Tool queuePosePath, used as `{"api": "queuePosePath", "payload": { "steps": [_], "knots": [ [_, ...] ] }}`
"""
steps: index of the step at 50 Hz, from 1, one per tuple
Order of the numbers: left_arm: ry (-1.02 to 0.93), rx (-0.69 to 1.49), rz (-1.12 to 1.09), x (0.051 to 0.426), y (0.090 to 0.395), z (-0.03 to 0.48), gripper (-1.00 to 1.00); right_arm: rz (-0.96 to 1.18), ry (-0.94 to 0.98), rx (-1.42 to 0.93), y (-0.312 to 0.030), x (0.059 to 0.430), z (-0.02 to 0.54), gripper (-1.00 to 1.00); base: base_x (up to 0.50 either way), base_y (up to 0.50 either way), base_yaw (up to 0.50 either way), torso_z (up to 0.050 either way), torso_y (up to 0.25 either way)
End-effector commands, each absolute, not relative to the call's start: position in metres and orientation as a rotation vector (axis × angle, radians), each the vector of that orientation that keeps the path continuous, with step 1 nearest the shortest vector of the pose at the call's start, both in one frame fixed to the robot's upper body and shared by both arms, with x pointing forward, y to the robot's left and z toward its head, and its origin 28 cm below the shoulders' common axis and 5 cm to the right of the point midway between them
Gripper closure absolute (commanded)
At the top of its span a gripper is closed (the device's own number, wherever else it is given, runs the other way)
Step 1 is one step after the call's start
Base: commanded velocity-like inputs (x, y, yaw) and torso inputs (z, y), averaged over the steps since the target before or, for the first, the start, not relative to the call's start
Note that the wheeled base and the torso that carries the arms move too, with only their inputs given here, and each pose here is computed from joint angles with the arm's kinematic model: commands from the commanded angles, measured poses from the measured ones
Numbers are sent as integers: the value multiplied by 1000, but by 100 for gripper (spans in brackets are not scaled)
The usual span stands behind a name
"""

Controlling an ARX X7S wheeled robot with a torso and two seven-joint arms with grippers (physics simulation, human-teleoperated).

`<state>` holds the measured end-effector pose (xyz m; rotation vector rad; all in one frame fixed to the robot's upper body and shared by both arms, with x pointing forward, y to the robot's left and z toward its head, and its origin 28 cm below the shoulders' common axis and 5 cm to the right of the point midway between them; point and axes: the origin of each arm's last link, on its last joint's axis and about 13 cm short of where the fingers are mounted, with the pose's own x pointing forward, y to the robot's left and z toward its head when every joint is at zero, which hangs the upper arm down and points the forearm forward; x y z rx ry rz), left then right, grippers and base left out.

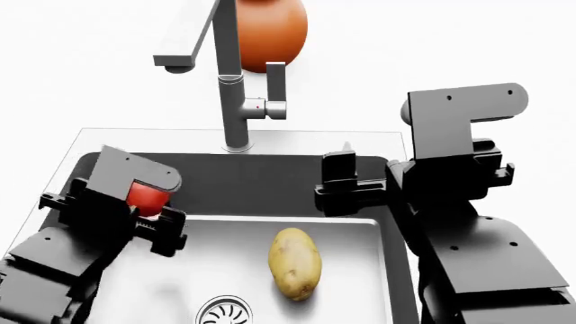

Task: Pick the vegetables from the sink and place them on the cutting board.

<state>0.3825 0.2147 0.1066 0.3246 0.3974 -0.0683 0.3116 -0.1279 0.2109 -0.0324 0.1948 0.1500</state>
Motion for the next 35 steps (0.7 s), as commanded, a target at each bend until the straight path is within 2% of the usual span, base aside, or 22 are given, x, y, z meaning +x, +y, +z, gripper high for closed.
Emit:
{"api": "queuePosePath", "payload": {
  "steps": [1, 4, 12, 19, 27, 35],
  "knots": [
    [190, 240, -125, 338, 229, 175, 100, 197, 222, -64, -119, 312, 223, -100, 0, 0, 0, 0, 0],
    [115, 217, -119, 324, 248, 201, 100, 240, 275, -119, -108, 321, 227, -100, 0, 0, 0, 0, 0],
    [24, 173, -101, 290, 270, 247, 100, 281, 409, -166, -83, 353, 226, -100, 0, 0, 0, 0, 0],
    [-33, 115, -88, 276, 282, 263, 100, 333, 548, -165, -60, 376, 205, -100, 0, 0, 0, 0, 0],
    [-51, 95, -78, 267, 290, 262, 100, 347, 651, -94, -52, 398, 185, -100, 0, 0, 0, 0, 0],
    [-47, 89, -86, 266, 290, 257, 100, 335, 726, -38, -54, 400, 164, -100, 0, 0, 0, 0, 0]
  ]
}}
